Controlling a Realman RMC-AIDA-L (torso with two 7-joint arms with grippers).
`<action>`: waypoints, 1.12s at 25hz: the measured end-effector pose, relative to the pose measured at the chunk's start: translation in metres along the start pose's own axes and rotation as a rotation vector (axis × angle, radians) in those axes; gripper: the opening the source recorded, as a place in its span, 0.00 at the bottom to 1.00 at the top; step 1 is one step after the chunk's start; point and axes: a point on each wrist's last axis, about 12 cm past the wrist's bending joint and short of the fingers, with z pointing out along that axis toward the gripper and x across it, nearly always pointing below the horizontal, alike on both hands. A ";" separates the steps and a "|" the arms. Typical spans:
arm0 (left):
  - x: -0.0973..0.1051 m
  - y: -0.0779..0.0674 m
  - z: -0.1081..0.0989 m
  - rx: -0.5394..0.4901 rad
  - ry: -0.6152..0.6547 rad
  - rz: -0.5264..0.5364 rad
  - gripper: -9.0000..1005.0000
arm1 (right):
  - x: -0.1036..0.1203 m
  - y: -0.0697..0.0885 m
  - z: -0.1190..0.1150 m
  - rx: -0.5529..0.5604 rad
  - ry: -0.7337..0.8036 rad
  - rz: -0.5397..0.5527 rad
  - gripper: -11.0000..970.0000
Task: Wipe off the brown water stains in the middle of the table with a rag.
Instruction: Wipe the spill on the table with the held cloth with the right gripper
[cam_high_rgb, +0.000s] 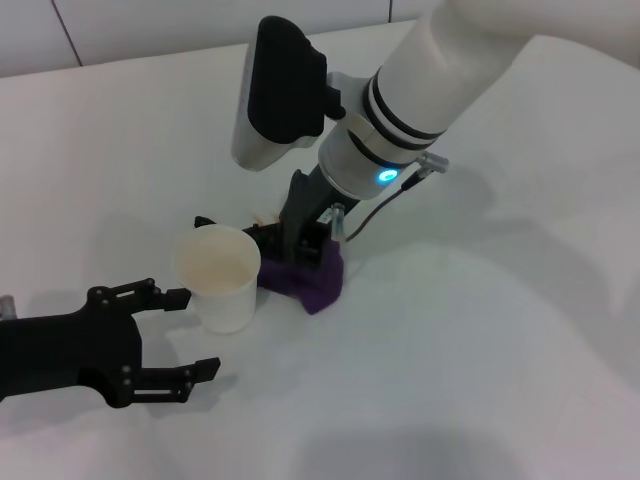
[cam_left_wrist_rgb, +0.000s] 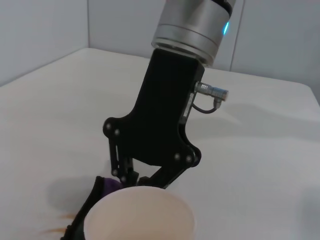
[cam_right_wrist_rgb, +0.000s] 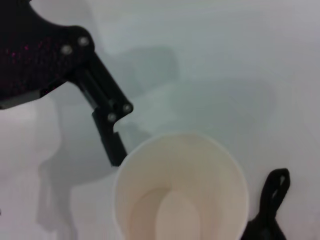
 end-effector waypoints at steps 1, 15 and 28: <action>0.000 0.000 0.000 0.000 0.000 -0.001 0.87 | 0.001 0.001 0.000 -0.006 0.004 0.003 0.08; 0.008 -0.006 -0.003 -0.003 0.003 -0.031 0.87 | -0.001 0.008 -0.005 -0.008 -0.033 -0.005 0.08; 0.019 -0.018 -0.008 0.003 -0.018 -0.065 0.87 | -0.007 -0.012 0.001 0.114 -0.094 -0.040 0.08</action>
